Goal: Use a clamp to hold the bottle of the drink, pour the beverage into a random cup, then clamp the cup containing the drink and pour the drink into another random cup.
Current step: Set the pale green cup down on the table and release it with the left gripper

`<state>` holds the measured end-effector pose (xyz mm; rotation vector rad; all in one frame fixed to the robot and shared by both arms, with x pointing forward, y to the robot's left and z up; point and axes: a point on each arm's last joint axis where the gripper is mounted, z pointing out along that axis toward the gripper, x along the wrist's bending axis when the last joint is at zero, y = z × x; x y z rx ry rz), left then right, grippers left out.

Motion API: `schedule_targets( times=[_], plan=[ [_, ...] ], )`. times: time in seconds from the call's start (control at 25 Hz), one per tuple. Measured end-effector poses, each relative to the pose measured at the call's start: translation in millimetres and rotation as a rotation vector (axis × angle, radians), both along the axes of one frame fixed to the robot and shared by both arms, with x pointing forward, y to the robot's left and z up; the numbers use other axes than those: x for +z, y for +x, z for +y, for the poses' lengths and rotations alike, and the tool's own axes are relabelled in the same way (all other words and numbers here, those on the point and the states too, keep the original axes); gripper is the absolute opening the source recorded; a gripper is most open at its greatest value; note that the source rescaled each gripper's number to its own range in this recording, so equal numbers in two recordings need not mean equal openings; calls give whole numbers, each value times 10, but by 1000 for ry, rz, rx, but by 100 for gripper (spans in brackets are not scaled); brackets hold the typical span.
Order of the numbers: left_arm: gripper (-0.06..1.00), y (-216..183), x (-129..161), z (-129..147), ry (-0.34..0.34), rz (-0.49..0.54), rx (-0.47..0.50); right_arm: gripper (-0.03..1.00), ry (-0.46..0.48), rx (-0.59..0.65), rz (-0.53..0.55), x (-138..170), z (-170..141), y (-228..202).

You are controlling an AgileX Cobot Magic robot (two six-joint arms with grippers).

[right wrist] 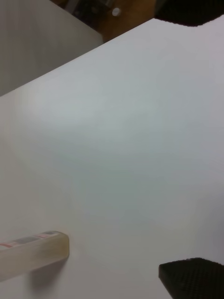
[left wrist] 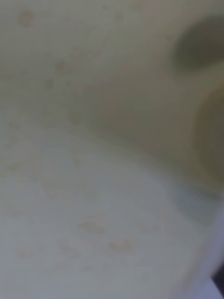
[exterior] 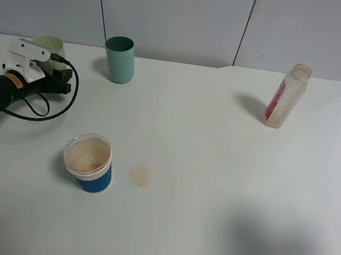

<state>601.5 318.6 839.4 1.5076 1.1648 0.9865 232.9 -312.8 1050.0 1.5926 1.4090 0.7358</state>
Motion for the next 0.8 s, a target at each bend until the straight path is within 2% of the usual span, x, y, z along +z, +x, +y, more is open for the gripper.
schedule_targets(
  times=[0.28, 0.8],
  plan=[
    [1, -16, -97, -3, 10, 3, -3, 100, 0, 0, 0, 0, 0, 0],
    [1, -11, -77, -2, 16, -24, -3, 100, 0, 0, 0, 0, 0, 0]
  ],
)
